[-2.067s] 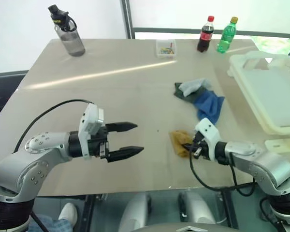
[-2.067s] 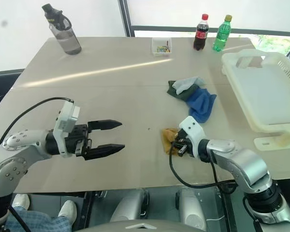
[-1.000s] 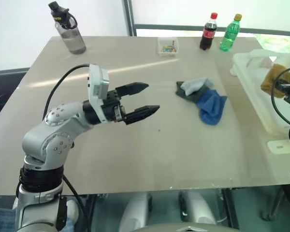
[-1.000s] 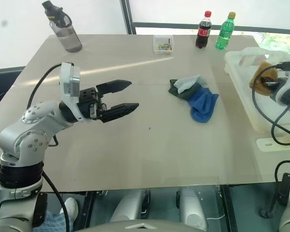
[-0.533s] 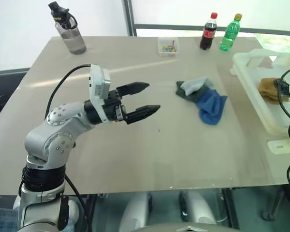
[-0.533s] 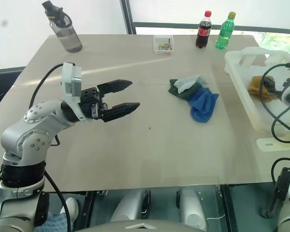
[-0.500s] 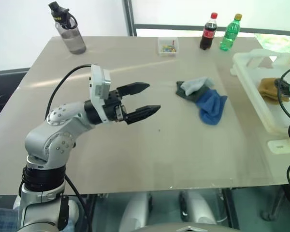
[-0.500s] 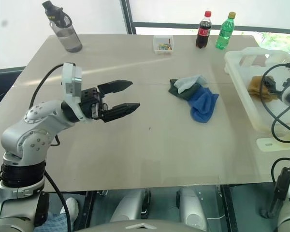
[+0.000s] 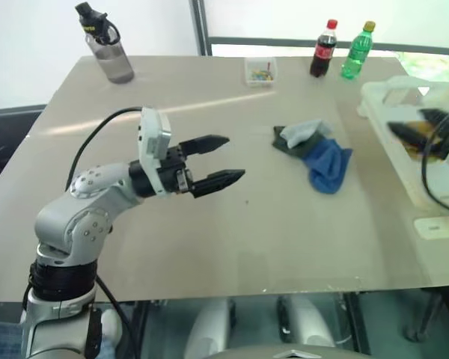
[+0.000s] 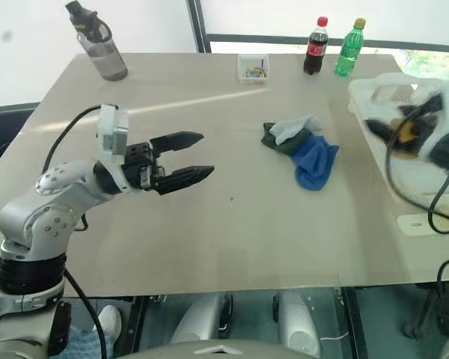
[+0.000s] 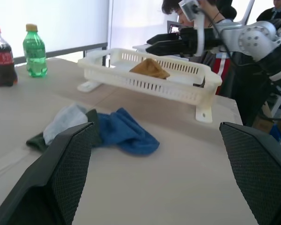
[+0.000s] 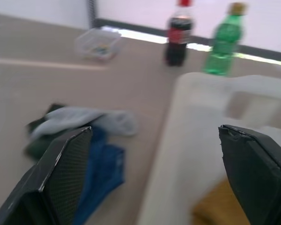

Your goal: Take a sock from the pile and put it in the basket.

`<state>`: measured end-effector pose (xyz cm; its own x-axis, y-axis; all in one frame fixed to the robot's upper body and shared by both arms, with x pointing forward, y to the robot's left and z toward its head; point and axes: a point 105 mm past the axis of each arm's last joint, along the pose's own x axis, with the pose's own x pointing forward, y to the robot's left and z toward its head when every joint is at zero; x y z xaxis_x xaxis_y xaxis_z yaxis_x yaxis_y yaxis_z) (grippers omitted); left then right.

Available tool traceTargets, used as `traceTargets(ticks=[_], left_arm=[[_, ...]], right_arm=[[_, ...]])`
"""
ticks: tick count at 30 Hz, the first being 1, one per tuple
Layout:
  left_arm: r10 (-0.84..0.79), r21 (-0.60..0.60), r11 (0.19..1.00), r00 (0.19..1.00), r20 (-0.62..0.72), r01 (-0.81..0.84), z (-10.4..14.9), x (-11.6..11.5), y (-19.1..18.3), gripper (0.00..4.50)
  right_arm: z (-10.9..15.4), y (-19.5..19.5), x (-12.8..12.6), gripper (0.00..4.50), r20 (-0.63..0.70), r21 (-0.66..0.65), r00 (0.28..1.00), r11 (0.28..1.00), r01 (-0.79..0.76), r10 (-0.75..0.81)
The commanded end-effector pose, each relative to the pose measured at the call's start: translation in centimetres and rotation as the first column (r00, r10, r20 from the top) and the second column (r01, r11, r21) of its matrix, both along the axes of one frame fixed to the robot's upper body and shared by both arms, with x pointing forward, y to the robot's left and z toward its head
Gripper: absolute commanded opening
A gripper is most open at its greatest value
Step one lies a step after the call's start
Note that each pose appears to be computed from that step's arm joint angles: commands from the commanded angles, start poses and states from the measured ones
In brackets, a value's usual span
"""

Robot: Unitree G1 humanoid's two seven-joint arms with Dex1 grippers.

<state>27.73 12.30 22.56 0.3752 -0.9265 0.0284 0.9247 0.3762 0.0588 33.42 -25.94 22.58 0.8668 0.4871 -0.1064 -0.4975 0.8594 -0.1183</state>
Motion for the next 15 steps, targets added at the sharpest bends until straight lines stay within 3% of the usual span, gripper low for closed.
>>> traceTargets(ticks=[1,5,11,15], left_arm=[[0.016,0.038,0.999,1.0,-0.02,-0.015,-0.4,-1.0,0.5,4.5],[0.08,0.047,0.996,0.995,-0.06,-0.077,-1.5,-1.7,1.4,4.5],[0.148,0.095,0.987,0.974,-0.169,-0.133,-5.5,-4.3,2.7,4.5],[0.216,0.128,0.973,0.955,-0.206,-0.192,-7.4,-5.3,3.7,4.5]], right_arm=[[1.3,3.0,-2.0,4.44,0.037,0.049,0.988,0.987,-0.154,0.152],[0.3,4.9,-3.6,4.44,0.011,0.096,0.974,0.969,-0.227,0.227],[-4.6,5.9,-7.8,4.44,-0.135,0.061,0.929,0.939,-0.339,0.345],[-7.2,4.8,-8.7,4.44,-0.176,0.021,0.924,0.94,-0.341,0.339]])
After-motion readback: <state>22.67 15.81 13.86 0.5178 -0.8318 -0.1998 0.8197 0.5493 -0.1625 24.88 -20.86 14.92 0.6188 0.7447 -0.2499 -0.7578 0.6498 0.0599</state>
